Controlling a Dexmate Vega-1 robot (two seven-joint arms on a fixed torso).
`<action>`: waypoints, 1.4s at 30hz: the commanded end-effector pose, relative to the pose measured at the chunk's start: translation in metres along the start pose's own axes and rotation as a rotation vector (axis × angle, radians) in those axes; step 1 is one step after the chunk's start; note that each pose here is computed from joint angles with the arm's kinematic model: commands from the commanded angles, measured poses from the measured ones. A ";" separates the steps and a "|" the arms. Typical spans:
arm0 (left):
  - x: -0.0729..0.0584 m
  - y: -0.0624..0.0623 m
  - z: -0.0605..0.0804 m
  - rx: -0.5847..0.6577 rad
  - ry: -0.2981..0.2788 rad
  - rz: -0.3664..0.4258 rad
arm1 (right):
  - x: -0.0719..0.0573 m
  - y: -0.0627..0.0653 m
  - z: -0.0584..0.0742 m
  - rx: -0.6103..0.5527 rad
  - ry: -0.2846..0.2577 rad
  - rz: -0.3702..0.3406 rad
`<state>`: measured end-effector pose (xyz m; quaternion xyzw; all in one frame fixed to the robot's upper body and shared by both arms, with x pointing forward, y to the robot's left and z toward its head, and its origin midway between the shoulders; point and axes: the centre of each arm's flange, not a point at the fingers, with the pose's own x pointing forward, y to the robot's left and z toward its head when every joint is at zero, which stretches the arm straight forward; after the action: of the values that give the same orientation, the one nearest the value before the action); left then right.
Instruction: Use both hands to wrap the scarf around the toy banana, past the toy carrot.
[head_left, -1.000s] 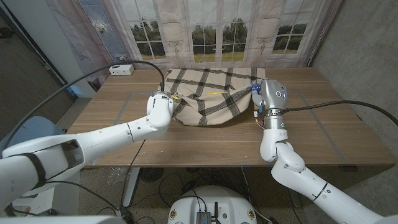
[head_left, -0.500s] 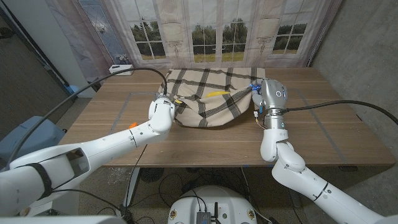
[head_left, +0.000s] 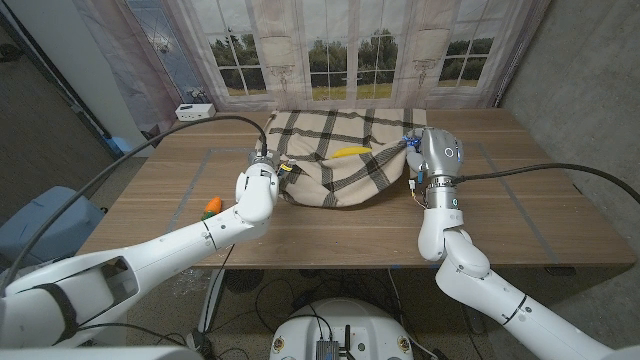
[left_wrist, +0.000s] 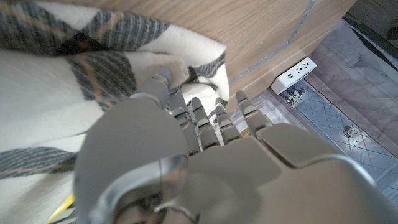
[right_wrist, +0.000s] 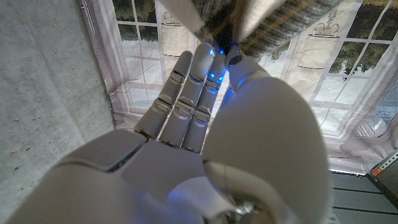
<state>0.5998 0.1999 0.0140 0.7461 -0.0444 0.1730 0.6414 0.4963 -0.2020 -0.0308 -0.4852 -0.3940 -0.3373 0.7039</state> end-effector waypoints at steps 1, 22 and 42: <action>-0.043 0.035 -0.020 -0.139 -0.017 0.091 | -0.008 0.004 -0.015 0.002 0.088 -0.011; -0.101 0.063 -0.039 -0.301 -0.117 0.125 | -0.015 0.004 -0.048 -0.011 0.224 -0.029; -0.150 0.073 -0.047 -0.398 -0.219 0.166 | -0.015 0.005 -0.067 -0.010 0.301 -0.007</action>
<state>0.4616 0.2099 0.0417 0.6333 -0.1740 0.1504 0.7390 0.5063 -0.2533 -0.0576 -0.4382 -0.2987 -0.4039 0.7454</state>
